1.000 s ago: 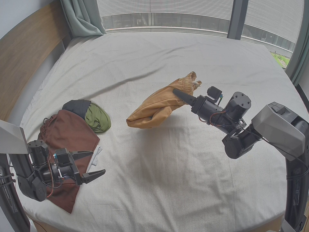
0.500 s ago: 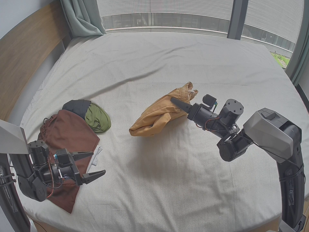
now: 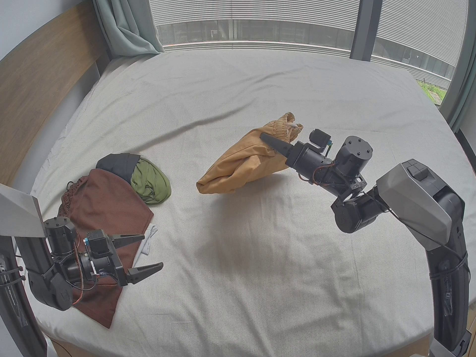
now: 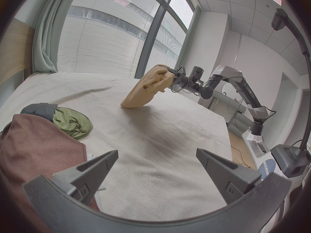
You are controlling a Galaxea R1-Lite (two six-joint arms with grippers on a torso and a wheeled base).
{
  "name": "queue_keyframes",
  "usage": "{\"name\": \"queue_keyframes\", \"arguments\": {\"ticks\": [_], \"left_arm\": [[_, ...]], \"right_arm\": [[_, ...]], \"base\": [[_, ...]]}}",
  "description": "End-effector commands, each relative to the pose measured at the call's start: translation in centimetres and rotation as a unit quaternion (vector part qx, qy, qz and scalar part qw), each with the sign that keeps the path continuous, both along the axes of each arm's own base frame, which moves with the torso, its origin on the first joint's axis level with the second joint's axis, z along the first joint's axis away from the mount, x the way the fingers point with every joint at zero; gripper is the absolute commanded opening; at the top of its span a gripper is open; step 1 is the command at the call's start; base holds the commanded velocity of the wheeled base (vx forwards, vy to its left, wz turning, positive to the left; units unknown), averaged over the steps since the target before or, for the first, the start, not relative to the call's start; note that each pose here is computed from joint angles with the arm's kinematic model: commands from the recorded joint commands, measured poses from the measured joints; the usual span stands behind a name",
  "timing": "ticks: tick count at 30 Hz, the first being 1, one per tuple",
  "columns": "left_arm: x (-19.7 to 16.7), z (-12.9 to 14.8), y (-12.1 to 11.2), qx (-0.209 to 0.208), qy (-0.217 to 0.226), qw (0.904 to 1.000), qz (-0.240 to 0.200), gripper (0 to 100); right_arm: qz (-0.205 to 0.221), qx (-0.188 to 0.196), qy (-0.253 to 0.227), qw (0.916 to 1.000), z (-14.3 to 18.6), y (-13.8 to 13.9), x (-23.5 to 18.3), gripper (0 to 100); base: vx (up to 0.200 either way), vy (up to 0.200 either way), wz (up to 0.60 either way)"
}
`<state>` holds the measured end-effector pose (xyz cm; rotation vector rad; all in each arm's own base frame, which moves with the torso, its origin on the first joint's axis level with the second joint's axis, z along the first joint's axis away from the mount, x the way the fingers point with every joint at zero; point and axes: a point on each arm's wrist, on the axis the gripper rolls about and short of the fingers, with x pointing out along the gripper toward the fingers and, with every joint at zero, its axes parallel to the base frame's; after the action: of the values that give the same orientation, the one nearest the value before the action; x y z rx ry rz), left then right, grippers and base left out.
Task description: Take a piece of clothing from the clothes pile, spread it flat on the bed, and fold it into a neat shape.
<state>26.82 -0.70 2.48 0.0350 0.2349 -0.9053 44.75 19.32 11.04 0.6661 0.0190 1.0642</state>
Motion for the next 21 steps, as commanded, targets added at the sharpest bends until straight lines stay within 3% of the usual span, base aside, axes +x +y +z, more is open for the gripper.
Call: {"name": "queue_keyframes", "arguments": {"ticks": [1,9,21], "left_arm": [[0.0,0.0,0.1,0.0,0.0,1.0,0.001,100],[0.0,-0.3,0.1,0.0,0.005,1.0,0.001,100],[0.0,-0.7,0.2,-0.001,0.014,0.9999,0.003,100]], "right_arm": [[0.001,0.006,-0.016,0.9999,1.3,0.4,0.6,0],[-0.002,0.007,-0.012,0.9999,1.4,0.7,2.6,0],[-0.014,-0.021,0.054,0.9982,-6.7,0.1,4.5,0]], "base": [[0.0,0.0,0.0],[0.0,0.0,0.0],[0.0,0.0,0.0]]}}
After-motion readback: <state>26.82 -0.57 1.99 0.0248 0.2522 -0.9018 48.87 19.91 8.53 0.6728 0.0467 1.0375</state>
